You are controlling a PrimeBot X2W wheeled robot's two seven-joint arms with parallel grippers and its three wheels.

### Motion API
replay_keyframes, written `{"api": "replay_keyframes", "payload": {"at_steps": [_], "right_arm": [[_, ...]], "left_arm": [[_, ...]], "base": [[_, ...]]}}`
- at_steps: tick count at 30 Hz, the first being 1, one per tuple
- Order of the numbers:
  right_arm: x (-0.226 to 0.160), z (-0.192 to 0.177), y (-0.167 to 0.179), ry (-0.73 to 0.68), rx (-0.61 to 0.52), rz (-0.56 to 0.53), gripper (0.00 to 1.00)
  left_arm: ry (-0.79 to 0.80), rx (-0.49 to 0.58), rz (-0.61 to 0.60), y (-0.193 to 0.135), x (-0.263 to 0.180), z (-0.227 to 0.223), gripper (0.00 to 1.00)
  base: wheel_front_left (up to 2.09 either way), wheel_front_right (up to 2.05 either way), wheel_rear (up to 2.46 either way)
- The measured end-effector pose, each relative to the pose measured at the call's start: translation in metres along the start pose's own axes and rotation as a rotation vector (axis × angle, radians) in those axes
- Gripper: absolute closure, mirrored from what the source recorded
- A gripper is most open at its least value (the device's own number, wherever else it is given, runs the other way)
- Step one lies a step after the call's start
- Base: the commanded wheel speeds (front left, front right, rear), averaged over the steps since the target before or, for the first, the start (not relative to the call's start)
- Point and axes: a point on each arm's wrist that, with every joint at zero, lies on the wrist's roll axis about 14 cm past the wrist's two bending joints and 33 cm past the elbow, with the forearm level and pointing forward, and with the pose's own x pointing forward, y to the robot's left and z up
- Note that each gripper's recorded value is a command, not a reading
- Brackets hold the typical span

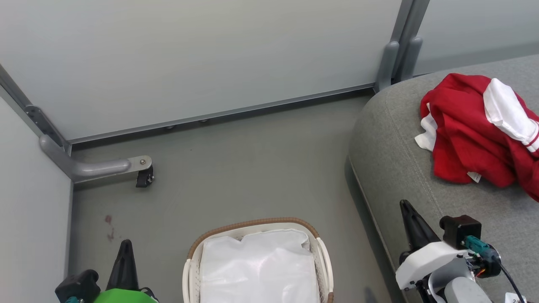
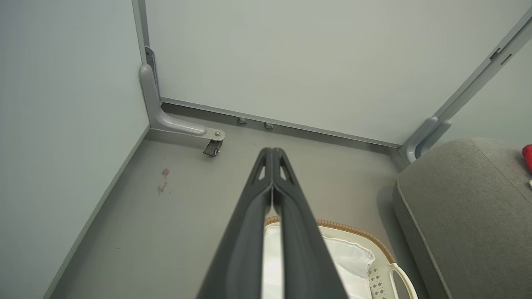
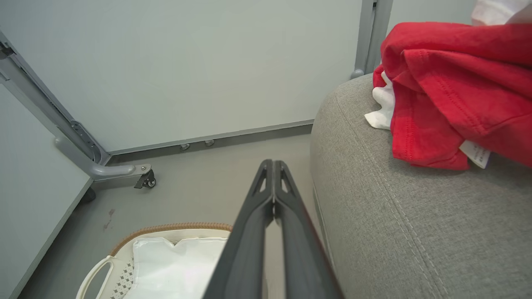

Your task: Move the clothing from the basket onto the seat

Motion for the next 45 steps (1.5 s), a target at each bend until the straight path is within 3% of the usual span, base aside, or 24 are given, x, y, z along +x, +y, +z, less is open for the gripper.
{"api": "replay_keyframes", "payload": {"at_steps": [23,45], "right_arm": [[0.003,0.010,-0.014,-0.016,0.406,-0.076,1.00],[0.005,0.018,-0.019,-0.033,0.710,-0.090,1.00]], "left_arm": [[-0.026,-0.359,0.062,0.011,0.004,0.016,1.00],[-0.053,-0.625,0.059,0.013,0.008,0.031,1.00]], "base": [[0.00,0.00,0.00],[0.00,0.00,0.00]]}}
